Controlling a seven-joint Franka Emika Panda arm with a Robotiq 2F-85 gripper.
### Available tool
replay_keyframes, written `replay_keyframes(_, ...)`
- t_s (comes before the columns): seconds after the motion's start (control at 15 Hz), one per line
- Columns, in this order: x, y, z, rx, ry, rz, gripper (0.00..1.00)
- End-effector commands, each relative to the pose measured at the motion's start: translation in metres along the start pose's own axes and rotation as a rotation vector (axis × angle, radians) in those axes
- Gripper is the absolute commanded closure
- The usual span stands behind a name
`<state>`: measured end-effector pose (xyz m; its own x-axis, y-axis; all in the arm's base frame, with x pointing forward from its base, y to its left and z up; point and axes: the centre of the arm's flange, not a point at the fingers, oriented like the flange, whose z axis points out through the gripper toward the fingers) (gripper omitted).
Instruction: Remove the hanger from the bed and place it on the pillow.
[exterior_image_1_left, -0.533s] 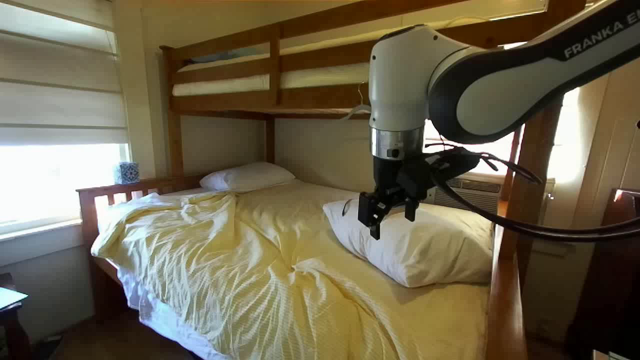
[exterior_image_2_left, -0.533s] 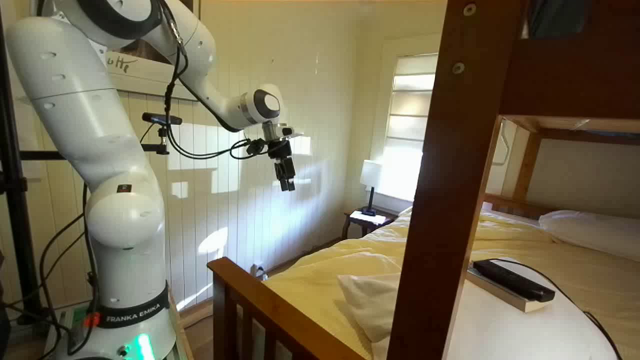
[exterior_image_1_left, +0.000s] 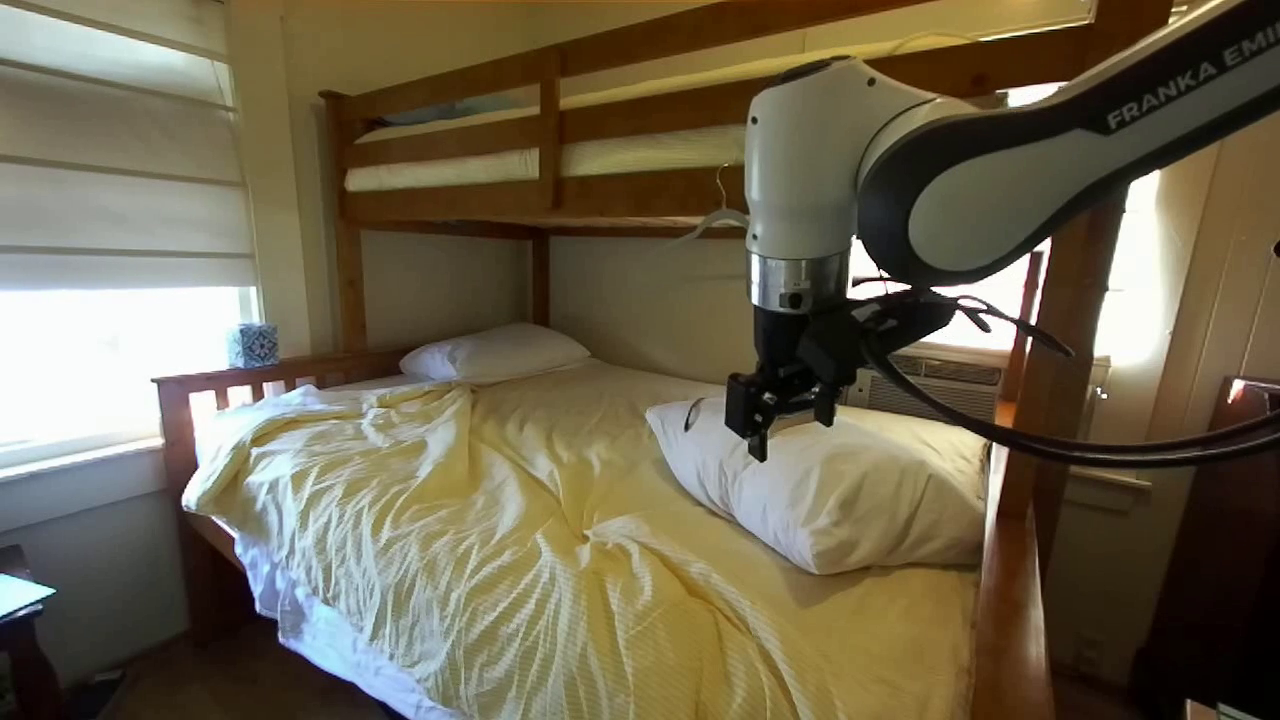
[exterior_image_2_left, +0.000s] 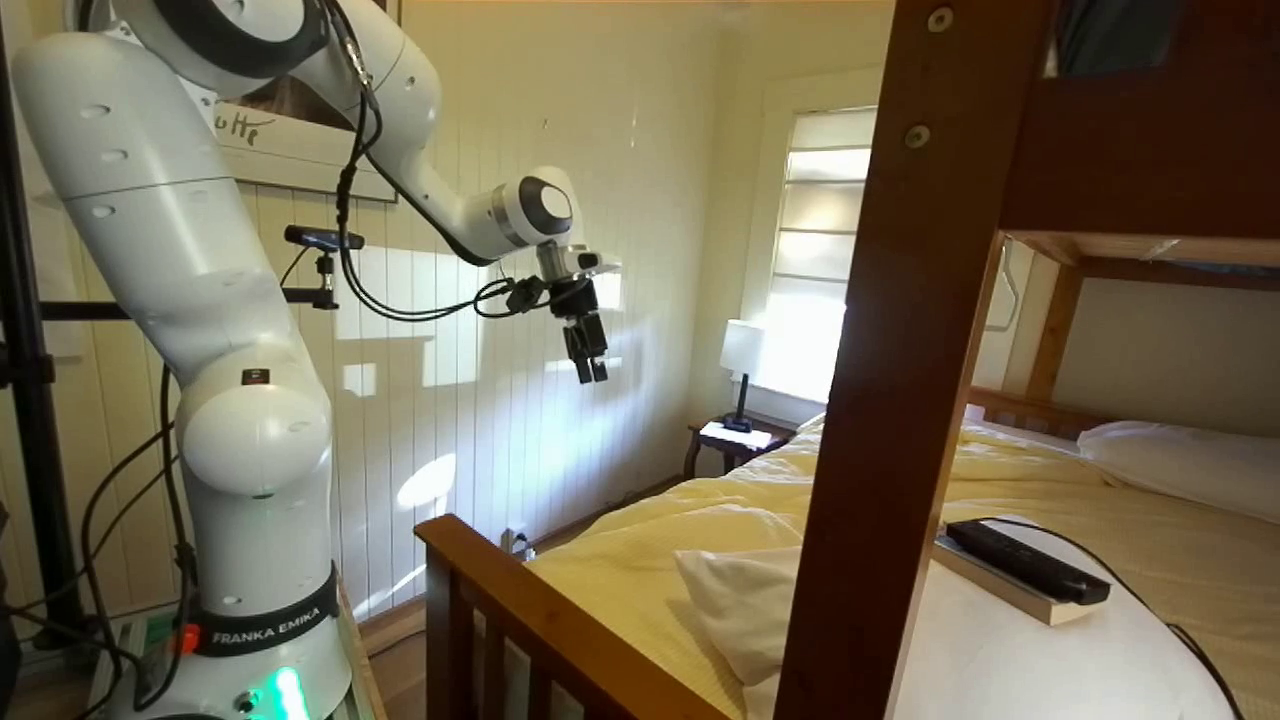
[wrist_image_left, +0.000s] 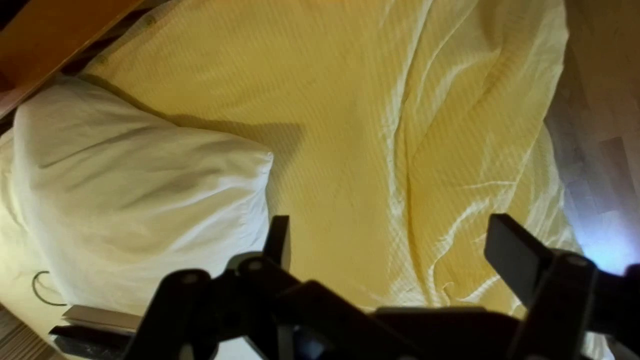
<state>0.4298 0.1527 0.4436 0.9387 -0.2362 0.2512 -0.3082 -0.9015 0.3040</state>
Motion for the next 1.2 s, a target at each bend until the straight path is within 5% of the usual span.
replay_keyframes(0.0, 0.038, 0.048, 0.007, -0.069, 0.074, 0.019, 0.00)
replay_keyframes(0.27, 0.079, 0.106, 0.012, -0.003, 0.064, 0.037, 0.00)
replay_keyframes(0.33, 0.061, 0.088, 0.015, -0.044, 0.061, 0.030, 0.00)
replay_keyframes(0.73, 0.079, 0.114, 0.017, -0.020, 0.069, 0.038, 0.00)
replay_keyframes(1.13, 0.132, 0.194, 0.032, 0.085, 0.216, -0.140, 0.00)
